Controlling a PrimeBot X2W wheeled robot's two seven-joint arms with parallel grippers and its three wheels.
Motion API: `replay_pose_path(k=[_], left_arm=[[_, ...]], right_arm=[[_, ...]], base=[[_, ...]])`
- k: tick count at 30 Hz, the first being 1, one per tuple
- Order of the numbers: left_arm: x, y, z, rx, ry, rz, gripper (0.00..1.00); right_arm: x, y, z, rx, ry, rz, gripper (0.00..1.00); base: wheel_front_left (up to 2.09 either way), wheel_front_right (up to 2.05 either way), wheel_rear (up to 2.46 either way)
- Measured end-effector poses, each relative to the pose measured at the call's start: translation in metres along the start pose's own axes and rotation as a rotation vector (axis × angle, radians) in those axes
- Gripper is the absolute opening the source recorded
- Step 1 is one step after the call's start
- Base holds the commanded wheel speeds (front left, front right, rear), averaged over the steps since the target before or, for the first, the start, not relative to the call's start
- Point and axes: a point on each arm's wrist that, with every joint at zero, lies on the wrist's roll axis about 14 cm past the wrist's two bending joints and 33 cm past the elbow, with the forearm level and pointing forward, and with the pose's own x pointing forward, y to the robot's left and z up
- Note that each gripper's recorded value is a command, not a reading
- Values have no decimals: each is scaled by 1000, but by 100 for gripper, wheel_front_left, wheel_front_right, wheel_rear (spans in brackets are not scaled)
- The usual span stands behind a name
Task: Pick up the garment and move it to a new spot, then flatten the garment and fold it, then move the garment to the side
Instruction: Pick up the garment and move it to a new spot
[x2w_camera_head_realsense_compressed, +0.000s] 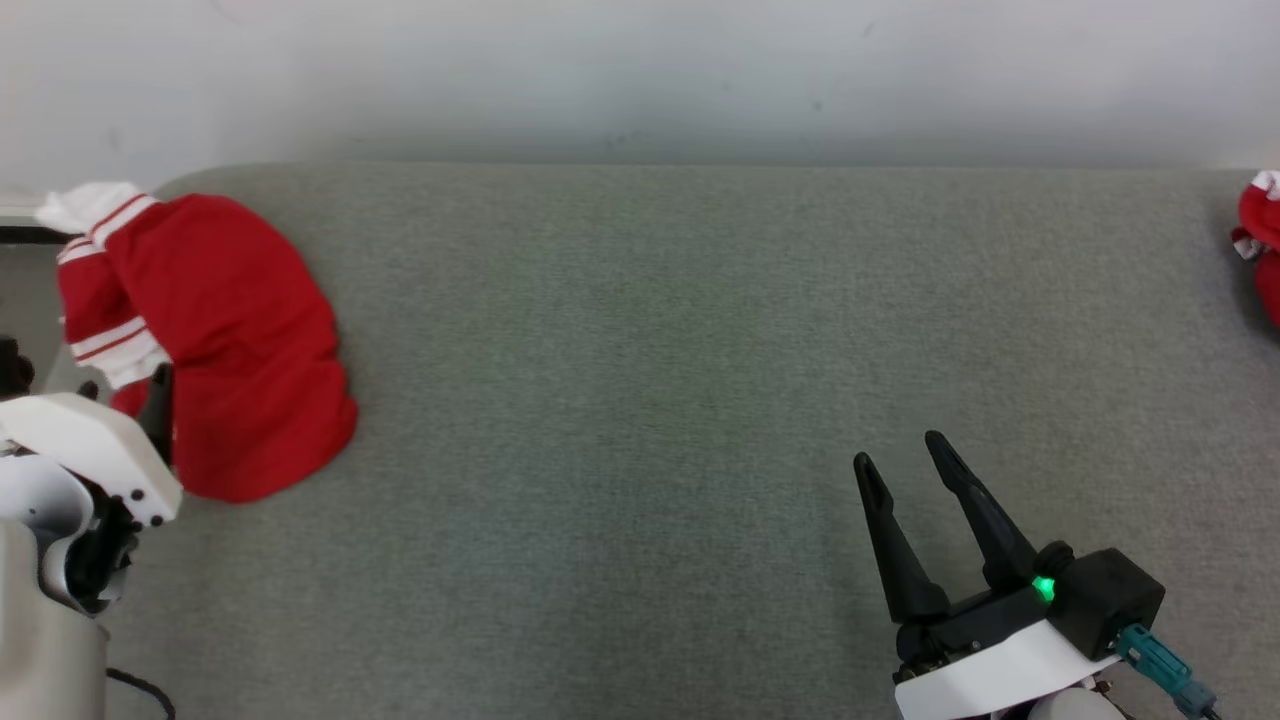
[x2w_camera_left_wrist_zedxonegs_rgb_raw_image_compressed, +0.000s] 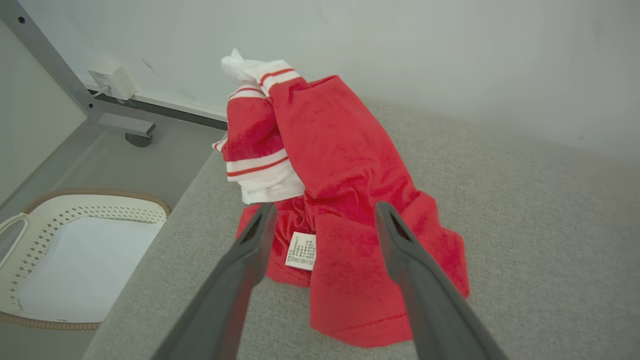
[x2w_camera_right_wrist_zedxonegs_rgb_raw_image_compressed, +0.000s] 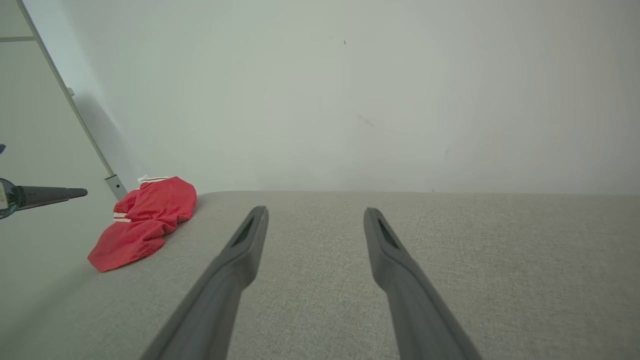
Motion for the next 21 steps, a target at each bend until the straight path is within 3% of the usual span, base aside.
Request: replay_pose_path(k=[9,16,17,18,19,20,21], left_arm=[[41,-17,-90,-31,278,-2,100],[52,-22,-119,-46,437,-5,100],[51,-23,-119,-46,438,-6,75],[51,-24,-117,-49,435,-8,75],[51,-26,-115,-52,429,-14,42],[50,-28,-113,-55,420,-20,0],[49,-30,-110,-62,408,-25,0]], right_arm=[[-10,-40,-6,-17,20,-112,100],[-19,-57,-9,-21,32,-167,100],[-19,-57,-8,-21,30,-169,100],[-19,-57,-7,-23,27,-171,100],[-19,-57,-5,-24,24,-171,100],[-19,-56,-4,-24,21,-170,100],[-19,-55,-2,-25,17,-168,100]], base=[[0,0,0],[0,0,0],[0,0,0],[0,0,0],[0,0,0],[0,0,0],[0,0,0]])
